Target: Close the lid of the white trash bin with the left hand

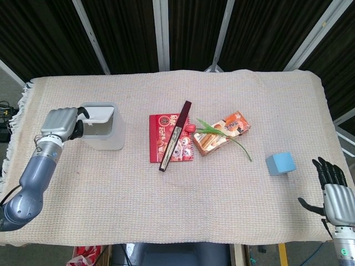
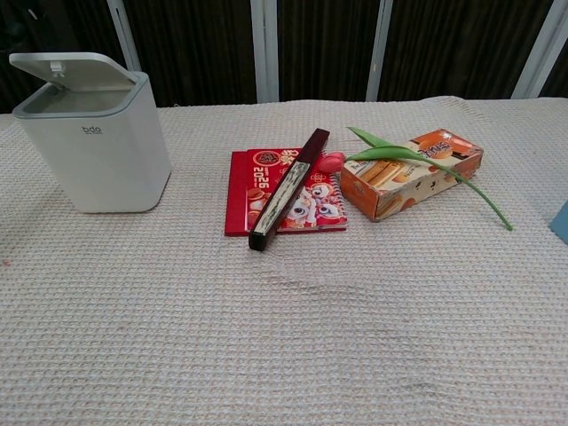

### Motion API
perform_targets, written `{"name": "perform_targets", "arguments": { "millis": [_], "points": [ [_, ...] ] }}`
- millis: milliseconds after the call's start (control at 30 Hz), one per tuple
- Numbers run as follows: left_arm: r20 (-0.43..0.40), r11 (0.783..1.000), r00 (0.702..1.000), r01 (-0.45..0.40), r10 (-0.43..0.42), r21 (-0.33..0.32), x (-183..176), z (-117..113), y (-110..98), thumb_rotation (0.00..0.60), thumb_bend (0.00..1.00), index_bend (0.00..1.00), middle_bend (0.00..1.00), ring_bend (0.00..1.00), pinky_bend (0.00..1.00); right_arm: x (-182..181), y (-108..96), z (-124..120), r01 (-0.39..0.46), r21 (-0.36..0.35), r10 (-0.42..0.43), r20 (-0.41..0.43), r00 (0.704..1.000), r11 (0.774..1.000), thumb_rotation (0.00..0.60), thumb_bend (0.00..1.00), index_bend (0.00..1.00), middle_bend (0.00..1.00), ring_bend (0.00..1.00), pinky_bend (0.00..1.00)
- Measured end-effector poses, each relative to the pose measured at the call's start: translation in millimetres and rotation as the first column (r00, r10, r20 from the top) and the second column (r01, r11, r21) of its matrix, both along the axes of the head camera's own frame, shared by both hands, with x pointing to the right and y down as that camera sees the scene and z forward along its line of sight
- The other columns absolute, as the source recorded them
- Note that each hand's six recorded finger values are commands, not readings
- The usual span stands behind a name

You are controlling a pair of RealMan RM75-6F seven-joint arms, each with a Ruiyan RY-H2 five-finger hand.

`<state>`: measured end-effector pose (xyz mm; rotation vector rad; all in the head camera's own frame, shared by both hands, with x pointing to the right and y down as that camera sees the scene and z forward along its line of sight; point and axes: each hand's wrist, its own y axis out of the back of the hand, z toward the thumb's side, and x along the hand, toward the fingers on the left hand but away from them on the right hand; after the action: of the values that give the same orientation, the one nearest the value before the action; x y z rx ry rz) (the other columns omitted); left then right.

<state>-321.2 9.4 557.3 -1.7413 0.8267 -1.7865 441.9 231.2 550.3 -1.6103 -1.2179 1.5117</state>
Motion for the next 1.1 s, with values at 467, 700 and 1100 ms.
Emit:
{"name": "perform_targets", "arguments": {
  "millis": [467, 700, 1100],
  "points": [
    [0.001, 0.999, 0.999, -0.046, 0.046, 0.009, -0.5, 7.8, 23.1, 0.6, 0.75, 0.31, 1.0, 0.92, 0.91, 0.6, 1.9, -3.5, 0.01, 0.007, -0.01, -0.003, 1.0, 1.0, 0.6, 0.19, 0.0, 0.0, 0.0, 0.0],
    [-0.011, 0.997, 0.997, -0.071, 0.071, -0.002, 5.7, 16.6, 37.6, 0.6, 0.75, 0.29, 1.0, 0.92, 0.91, 1.6, 2.5, -4.8, 0.009, 0.009, -0.008, -0.005, 1.0, 1.0, 0.6, 0.19, 0.0, 0.0, 0.0, 0.0],
    [0.0, 0.996, 0.997, -0.083, 0.083, -0.025, 6.1, 33.7, 48.7, 0.6, 0.75, 0.28, 1.0, 0.92, 0.91, 3.1, 3.0, -4.6, 0.003, 0.003, -0.003, -0.006, 1.0, 1.0, 0.6, 0.19, 0.0, 0.0, 0.0, 0.0]
  ]
}}
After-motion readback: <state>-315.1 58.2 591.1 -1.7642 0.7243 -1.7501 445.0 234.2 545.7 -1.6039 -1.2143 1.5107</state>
